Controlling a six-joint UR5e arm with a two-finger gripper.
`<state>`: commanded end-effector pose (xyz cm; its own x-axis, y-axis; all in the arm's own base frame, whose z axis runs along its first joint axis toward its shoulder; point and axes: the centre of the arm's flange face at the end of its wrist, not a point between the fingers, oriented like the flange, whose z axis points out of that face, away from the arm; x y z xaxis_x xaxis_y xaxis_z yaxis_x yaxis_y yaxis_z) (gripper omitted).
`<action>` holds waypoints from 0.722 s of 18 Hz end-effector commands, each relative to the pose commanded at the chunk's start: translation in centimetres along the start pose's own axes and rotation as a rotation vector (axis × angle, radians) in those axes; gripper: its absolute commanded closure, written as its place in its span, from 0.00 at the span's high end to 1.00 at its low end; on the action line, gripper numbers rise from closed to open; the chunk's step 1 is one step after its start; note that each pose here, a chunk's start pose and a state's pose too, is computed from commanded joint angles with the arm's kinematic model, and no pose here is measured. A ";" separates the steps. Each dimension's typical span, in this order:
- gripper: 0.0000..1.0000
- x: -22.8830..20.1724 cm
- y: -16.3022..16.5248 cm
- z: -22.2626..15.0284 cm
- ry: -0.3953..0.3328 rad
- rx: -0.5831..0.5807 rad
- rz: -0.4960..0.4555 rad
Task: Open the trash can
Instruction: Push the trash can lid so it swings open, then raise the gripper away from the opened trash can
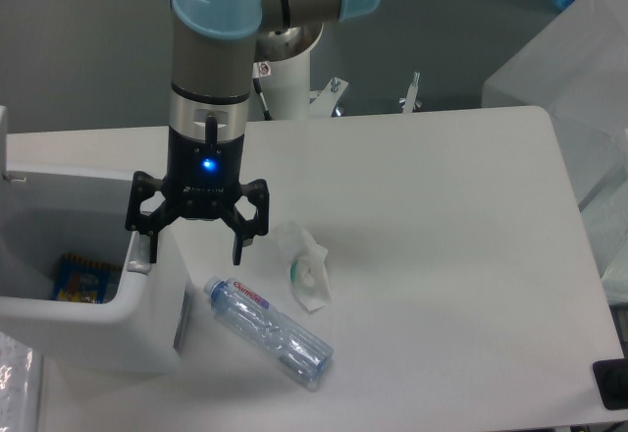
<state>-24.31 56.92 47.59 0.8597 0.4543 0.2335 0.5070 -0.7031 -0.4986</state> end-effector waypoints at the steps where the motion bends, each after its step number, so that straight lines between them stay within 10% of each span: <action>1: 1.00 0.1 -0.1 -0.2 0.000 0.004 0.001; 8: 1.00 -1.3 -3.9 -3.7 -0.057 0.142 0.087; 13: 1.00 -3.7 -5.0 -3.6 -0.282 0.121 0.187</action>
<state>-29.85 56.79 52.20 0.8773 0.4689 -0.1020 0.3170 -0.7258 -0.6105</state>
